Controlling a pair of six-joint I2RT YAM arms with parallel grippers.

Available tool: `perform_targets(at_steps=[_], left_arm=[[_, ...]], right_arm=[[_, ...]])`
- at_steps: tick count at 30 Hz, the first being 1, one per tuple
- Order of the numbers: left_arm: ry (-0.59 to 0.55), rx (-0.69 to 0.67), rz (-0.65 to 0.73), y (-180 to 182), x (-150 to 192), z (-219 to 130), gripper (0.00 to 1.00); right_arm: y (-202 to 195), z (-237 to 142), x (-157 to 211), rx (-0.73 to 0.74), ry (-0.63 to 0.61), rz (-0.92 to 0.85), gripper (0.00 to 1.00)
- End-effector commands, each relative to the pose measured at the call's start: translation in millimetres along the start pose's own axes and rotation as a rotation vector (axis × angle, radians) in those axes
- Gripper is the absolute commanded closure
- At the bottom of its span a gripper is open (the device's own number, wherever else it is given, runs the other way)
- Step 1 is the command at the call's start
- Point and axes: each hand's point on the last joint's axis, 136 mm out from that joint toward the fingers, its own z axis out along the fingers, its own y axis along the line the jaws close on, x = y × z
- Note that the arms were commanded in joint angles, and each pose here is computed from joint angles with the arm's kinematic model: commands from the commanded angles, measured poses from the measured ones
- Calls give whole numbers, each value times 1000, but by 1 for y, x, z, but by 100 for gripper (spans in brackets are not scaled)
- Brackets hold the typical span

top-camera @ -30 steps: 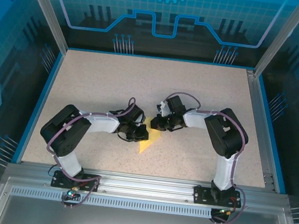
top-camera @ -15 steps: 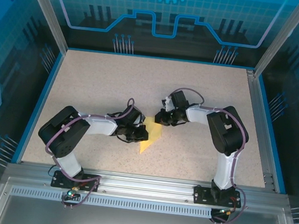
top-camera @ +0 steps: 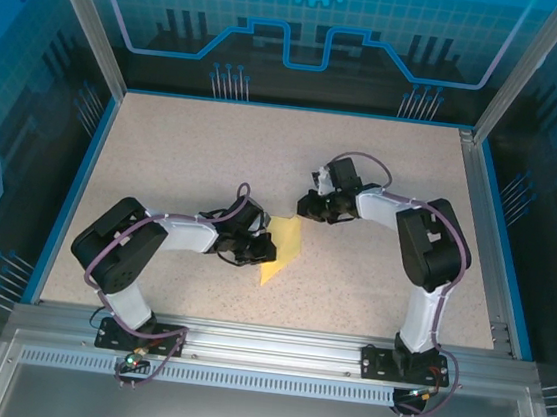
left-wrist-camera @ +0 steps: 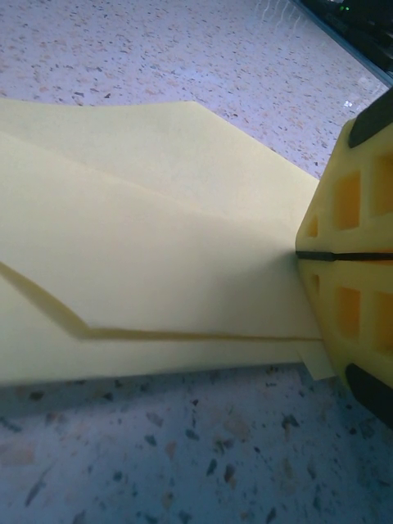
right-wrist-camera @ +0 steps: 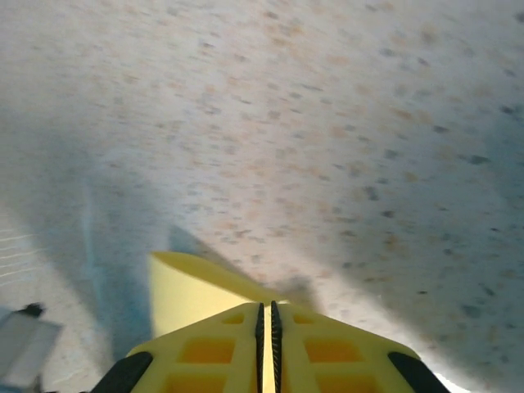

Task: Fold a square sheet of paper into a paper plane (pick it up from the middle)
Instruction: Fourth fold the wing at the center of the table.

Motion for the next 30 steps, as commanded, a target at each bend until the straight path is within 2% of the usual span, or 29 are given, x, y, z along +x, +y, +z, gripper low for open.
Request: perform_targets(at_steps=[1,9,12,14,18,25,30], left_arm=[[108,-186,-57,59,37,9,91],[111,-186,-60,59,38,8,91],[112,-187,-59,59,38,8,91],[114,-184,-61,59,39,8,91],[119,-187,-59,61,41,8,91],[123,-185,-67,63,42,10,91],[137,-181,-57,64,46,10,91]], right_arm=[[25,-1,19,-42,37,-57,88],[13,24,51,-45,89,-22,88],[-11,29,51,63,97,-58,89],[-30,29,45,129,104,-59,89],[-47,28,32,144,99,-41,89],[-55,24,6,117,46,-1,89],[-45,15,-8,77,18,1,88]])
